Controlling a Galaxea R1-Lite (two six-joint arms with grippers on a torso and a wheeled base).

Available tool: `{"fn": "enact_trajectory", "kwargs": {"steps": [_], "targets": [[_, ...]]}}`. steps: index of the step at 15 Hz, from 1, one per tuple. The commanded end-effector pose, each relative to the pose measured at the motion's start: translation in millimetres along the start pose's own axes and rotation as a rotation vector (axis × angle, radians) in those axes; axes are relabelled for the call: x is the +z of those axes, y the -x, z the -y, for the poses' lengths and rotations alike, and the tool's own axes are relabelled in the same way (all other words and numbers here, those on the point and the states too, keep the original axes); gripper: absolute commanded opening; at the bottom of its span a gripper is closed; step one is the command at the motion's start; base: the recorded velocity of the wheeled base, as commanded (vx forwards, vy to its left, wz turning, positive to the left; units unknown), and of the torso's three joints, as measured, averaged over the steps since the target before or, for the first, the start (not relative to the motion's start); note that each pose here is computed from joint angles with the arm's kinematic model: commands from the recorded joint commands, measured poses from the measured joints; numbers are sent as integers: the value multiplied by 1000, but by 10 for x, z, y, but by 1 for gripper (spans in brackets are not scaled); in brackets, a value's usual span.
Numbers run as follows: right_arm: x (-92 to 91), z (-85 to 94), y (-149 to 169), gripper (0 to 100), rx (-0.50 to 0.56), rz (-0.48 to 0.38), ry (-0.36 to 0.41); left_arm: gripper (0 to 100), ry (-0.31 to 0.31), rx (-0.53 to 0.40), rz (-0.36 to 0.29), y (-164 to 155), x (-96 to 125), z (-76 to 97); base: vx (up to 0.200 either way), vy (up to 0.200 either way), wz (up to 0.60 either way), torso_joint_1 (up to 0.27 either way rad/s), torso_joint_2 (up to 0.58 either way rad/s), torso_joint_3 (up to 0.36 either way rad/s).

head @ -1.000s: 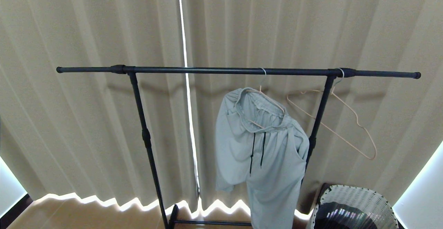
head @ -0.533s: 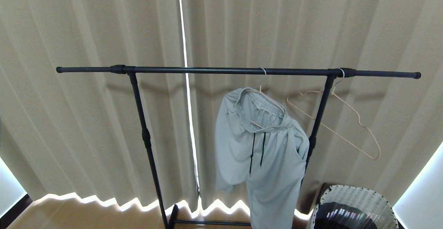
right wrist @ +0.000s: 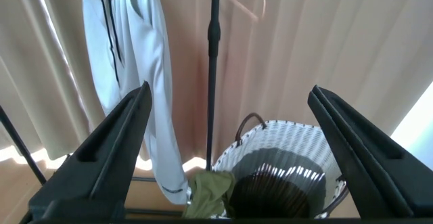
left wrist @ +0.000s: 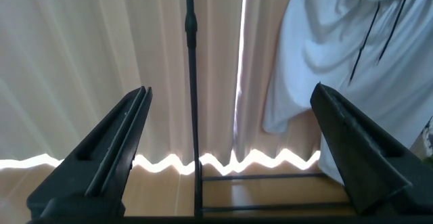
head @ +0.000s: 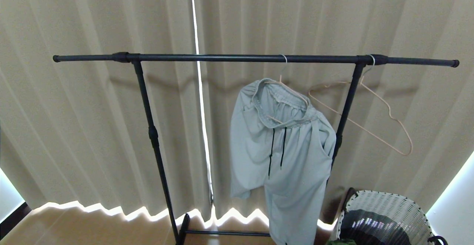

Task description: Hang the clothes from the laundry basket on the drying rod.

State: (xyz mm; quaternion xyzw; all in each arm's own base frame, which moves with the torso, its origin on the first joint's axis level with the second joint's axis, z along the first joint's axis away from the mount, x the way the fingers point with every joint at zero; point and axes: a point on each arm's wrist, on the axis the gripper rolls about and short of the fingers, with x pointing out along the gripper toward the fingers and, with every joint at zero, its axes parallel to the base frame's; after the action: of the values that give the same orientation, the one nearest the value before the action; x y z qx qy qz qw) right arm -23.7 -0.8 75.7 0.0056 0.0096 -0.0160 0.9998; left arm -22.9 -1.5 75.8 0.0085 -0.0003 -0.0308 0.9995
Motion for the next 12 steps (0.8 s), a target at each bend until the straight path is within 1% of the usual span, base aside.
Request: {"fn": "enact_trajectory", "kwargs": {"steps": [1, 6, 12], "targets": [[1, 1, 1, 100, -2, 1, -1, 100, 0, 2, 0, 0, -1, 0, 0, 0, 0, -222, 505, 276], [1, 1, 1, 100, -2, 1, -1, 100, 2, 5, 0, 0, -1, 0, 0, 0, 0, -213, 501, 285], [1, 1, 1, 100, -3, 1, -2, 100, 3, 5, 0, 0, -1, -1, 0, 0, 0, -181, 475, 285]]}}
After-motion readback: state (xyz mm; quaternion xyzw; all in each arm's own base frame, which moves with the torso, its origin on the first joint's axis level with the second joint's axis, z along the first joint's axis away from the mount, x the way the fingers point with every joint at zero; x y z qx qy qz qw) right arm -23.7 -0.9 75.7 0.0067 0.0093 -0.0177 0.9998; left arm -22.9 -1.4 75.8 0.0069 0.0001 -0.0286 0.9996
